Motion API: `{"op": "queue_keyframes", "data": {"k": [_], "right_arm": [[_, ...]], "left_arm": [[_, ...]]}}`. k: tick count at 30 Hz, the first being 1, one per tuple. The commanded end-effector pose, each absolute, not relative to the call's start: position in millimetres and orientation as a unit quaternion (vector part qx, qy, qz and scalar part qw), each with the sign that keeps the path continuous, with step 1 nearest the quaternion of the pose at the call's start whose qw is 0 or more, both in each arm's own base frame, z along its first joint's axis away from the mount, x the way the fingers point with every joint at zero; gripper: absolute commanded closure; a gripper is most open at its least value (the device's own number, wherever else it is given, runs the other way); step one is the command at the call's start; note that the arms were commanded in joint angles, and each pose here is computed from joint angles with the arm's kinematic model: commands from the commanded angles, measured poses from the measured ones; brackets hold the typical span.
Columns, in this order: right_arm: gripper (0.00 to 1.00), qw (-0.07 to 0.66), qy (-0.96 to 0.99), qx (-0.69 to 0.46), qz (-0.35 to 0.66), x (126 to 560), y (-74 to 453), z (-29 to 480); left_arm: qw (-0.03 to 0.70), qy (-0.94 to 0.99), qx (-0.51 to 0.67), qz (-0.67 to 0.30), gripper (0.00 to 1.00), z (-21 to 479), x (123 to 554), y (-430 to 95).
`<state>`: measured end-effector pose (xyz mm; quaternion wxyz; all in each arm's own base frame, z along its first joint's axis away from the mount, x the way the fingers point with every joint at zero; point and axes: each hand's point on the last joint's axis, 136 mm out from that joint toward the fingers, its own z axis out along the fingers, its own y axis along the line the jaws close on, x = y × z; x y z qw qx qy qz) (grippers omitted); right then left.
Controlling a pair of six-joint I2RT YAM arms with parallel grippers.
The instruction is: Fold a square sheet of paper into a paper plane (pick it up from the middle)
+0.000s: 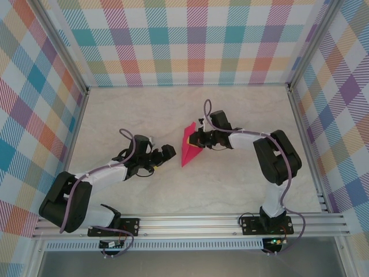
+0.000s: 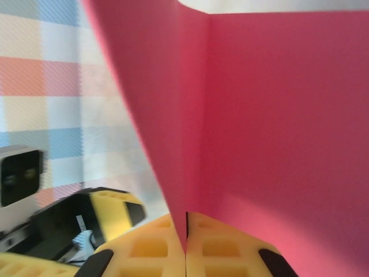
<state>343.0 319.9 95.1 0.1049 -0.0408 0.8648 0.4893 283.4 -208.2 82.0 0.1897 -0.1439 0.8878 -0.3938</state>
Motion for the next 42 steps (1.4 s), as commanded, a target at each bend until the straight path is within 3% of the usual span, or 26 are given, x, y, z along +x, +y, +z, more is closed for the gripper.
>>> {"op": "queue_keyframes", "data": {"k": [1,10,25,35,42], "right_arm": [[0.95,0.143,0.816,-0.099,0.551,339,331,153],[0.94,0.114,0.783,-0.102,0.603,331,339,192],[0.93,0.096,0.771,-0.075,0.625,335,344,204],[0.93,0.086,0.776,-0.067,0.621,335,344,197],[0.93,0.079,0.785,-0.056,0.612,336,342,187]], "left_arm": [[0.215,0.846,-0.116,-0.474,0.00,122,289,-220],[0.244,0.787,-0.089,-0.560,0.00,172,301,-238],[0.205,0.760,-0.116,-0.606,0.04,170,309,-253],[0.223,0.746,-0.120,-0.616,0.36,179,313,-252],[0.248,0.744,-0.112,-0.610,0.53,182,315,-249]]}}
